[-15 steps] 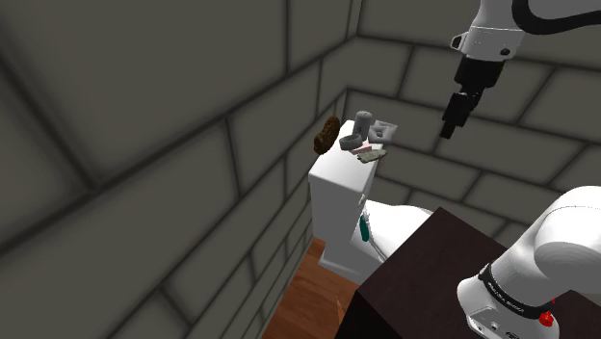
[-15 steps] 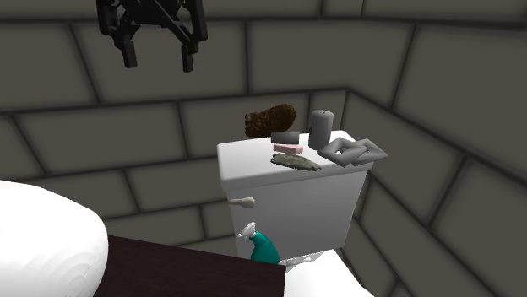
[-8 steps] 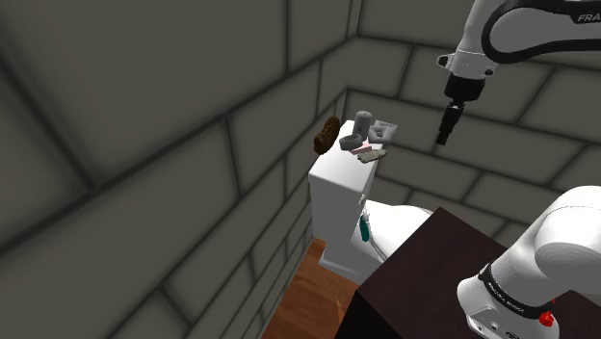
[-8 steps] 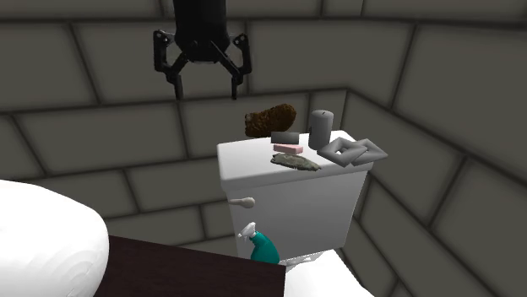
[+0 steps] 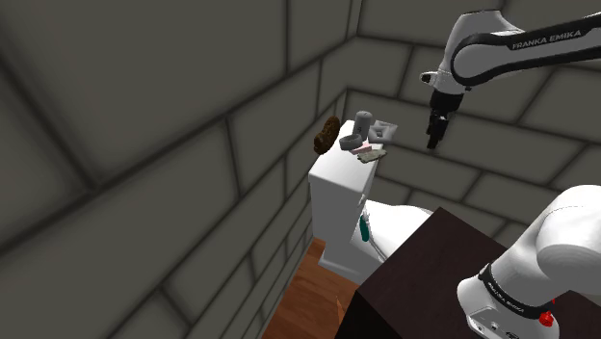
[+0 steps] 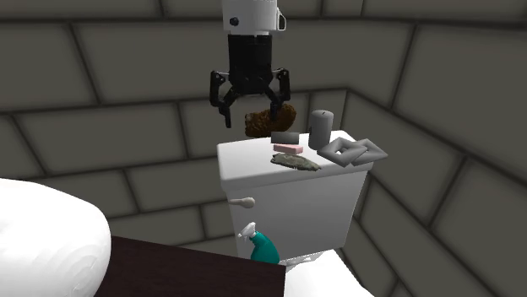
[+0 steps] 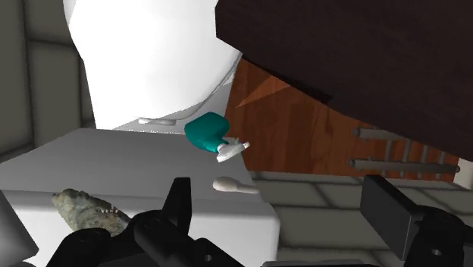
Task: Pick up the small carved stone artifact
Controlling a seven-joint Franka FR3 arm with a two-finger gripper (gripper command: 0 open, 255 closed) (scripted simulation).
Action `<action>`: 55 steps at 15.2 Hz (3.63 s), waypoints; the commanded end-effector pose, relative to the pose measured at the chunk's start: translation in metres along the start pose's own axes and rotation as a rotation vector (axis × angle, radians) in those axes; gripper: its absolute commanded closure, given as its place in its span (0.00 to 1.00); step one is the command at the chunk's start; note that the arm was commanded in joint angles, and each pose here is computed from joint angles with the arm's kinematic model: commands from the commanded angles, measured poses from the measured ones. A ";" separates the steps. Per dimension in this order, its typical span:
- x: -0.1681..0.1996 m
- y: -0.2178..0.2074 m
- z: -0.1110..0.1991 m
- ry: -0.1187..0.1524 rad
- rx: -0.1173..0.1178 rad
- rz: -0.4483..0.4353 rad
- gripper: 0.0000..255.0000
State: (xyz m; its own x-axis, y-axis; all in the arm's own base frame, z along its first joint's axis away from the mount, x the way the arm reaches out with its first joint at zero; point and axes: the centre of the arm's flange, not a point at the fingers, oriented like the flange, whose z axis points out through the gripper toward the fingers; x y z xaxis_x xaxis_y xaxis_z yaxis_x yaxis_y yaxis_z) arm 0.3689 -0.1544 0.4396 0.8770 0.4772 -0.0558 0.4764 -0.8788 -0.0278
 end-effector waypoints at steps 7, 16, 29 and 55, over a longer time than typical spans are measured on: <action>0.035 0.077 0.061 -0.002 -0.026 -0.239 0.00; 0.093 0.152 0.127 -0.004 -0.054 -0.503 0.00; 0.144 0.195 0.202 -0.005 -0.072 -0.683 0.00; 0.141 0.193 0.142 -0.005 -0.072 -0.683 1.00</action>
State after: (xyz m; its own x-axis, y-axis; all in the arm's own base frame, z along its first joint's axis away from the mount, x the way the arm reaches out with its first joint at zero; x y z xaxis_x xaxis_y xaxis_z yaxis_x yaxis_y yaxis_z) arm 0.5759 -0.2568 0.2789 0.3782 0.9242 -0.0540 0.9257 -0.3783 0.0085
